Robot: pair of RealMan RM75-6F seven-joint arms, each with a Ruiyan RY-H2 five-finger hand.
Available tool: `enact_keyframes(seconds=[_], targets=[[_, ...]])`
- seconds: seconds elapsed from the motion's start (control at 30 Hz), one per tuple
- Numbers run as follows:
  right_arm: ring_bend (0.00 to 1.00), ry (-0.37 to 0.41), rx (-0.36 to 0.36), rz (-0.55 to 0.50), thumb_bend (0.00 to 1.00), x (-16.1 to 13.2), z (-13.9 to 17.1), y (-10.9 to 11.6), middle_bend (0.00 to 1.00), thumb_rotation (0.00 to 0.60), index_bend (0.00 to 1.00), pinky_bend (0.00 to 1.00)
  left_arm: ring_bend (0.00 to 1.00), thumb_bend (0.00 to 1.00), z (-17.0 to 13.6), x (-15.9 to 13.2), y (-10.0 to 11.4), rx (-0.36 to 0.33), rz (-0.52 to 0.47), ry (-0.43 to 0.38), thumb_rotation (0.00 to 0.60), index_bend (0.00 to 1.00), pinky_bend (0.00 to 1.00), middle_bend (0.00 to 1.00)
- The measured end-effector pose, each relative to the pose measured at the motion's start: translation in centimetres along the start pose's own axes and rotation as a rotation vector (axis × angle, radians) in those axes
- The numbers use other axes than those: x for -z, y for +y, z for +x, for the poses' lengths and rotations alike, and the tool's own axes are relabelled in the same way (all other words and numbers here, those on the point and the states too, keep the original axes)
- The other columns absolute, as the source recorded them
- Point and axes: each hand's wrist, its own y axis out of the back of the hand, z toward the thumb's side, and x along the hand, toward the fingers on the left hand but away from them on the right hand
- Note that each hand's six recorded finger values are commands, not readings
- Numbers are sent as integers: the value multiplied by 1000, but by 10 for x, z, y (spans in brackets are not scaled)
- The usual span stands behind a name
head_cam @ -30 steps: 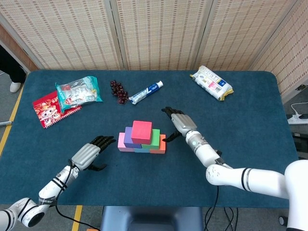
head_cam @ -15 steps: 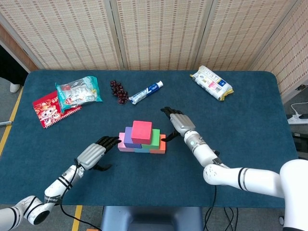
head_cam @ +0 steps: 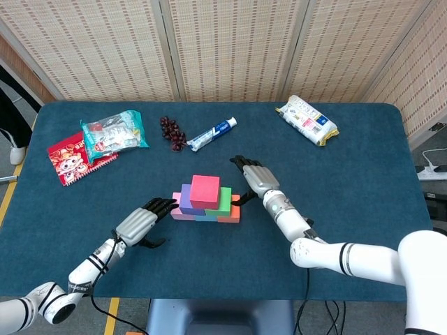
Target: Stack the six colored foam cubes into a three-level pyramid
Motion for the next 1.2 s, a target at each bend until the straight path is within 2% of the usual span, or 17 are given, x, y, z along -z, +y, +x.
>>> enact_keyframes(seconds=[1.2], targets=[[0,-2,0,5,184,0,0,-2,0,600,0,0,0,326,8,-7,0,14,11,-14,600,25,0,0]])
